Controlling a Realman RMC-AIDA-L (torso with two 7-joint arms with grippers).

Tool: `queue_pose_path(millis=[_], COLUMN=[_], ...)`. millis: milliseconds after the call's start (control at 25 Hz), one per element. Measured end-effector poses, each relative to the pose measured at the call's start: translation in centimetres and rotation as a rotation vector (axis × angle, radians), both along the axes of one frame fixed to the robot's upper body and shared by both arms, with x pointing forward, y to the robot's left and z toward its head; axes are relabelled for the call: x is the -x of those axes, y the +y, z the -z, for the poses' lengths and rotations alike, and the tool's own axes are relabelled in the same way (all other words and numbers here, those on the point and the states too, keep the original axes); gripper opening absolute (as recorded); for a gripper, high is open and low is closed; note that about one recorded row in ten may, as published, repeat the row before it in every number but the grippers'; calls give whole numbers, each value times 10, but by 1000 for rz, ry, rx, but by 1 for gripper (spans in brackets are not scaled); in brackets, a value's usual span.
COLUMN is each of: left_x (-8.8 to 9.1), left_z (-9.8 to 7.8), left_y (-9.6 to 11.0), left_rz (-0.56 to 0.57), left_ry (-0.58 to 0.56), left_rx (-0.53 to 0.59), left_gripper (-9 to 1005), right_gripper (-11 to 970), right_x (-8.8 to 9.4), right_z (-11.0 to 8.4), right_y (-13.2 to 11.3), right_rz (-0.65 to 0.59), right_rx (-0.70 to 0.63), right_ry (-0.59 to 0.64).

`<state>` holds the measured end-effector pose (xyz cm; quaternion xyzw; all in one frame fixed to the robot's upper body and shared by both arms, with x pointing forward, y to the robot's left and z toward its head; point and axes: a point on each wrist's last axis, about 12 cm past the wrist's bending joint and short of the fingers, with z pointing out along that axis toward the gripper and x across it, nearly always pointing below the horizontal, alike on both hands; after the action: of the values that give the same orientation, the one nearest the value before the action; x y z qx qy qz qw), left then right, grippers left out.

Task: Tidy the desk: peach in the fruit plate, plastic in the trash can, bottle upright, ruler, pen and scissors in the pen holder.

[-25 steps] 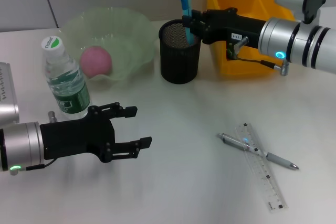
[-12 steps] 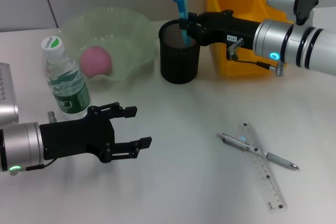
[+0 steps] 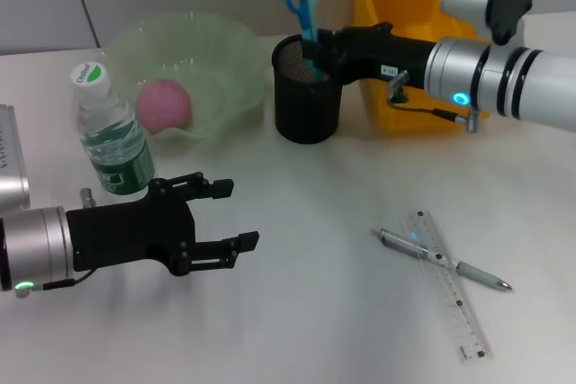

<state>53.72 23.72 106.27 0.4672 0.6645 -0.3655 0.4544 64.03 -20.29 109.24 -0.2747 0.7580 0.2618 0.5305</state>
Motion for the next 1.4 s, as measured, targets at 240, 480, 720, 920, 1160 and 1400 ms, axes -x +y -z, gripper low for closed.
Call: queue_pose_path(millis=[240,480,720,920,1160,1400], left_x=[-1,-2,-2,-2,-1,-1], left_z=[-1,-2,-2,-2,-1,-2], left_y=[0,0,0,0,1,1], left_rz=[1,1,2,0,-6,-14], left_ry=[-5,-9,-10,-7,-3,-3], left_rx=[-2,-5,-2,-1,1,15], left_gripper=[777,776,776,776,776,775], right_gripper=[372,536,646,724,754,755], right_x=[-2,-2,-4,-4,-5,-2], right_z=[1,-1,-6,-9,-11,-20], right_y=[1,1,-2,-4,-5,-10], right_rz=[1,2,20,22,25,24], right_rx=[25,18,-7,-19,-25,-96], right_ry=[2,-3,-14,-24,-34,-50])
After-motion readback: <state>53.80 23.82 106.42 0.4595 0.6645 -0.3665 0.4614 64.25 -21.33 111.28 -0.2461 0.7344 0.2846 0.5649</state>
